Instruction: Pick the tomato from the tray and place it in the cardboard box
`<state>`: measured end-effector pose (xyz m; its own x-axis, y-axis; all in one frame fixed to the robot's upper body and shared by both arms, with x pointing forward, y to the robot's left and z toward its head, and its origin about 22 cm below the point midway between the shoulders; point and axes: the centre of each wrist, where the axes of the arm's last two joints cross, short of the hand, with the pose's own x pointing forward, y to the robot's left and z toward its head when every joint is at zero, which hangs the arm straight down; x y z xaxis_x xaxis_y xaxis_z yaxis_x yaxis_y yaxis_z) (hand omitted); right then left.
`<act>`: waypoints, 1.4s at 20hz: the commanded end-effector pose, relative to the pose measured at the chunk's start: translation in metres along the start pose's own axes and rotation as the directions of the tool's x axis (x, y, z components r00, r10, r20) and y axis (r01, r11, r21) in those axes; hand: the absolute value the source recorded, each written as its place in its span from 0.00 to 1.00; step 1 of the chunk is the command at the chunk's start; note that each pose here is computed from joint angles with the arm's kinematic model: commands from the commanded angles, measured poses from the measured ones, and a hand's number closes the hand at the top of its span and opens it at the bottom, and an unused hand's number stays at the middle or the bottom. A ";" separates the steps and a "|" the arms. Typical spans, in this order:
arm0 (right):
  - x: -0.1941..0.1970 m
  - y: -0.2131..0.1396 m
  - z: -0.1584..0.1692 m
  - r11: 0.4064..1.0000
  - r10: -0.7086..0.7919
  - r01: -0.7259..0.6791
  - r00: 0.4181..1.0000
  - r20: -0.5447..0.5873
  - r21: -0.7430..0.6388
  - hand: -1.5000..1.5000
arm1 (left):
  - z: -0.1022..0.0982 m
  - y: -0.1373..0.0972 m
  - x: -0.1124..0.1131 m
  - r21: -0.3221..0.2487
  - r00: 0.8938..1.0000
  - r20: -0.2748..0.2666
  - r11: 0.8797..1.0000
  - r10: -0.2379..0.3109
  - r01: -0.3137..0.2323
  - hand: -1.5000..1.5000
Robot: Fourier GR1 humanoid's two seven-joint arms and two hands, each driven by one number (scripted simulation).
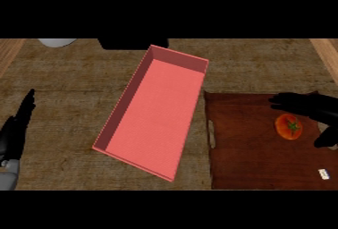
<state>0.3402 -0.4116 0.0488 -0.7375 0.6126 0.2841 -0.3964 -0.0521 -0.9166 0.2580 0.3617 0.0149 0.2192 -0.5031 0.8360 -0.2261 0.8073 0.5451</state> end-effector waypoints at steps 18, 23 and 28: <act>0.029 0.021 -0.053 0.993 0.098 -0.099 0.995 -0.009 -0.070 1.00 | -0.005 0.011 0.006 0.005 1.000 0.004 1.000 -0.001 0.001 0.50; 0.022 0.029 -0.044 0.972 0.158 -0.159 0.987 -0.018 -0.171 1.00 | -0.008 0.000 0.011 -0.013 1.000 0.003 1.000 0.003 -0.003 0.50; 0.016 -0.008 -0.073 0.986 0.049 -0.073 0.987 -0.153 -0.153 1.00 | 0.003 -0.001 0.005 -0.022 1.000 0.013 1.000 0.002 -0.002 0.50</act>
<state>0.3502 -0.3617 0.0287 -0.7361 0.6584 0.1574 -0.2321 -0.0270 -0.9723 0.2647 0.3598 0.0203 0.2168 -0.5014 0.8376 -0.2173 0.8117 0.5421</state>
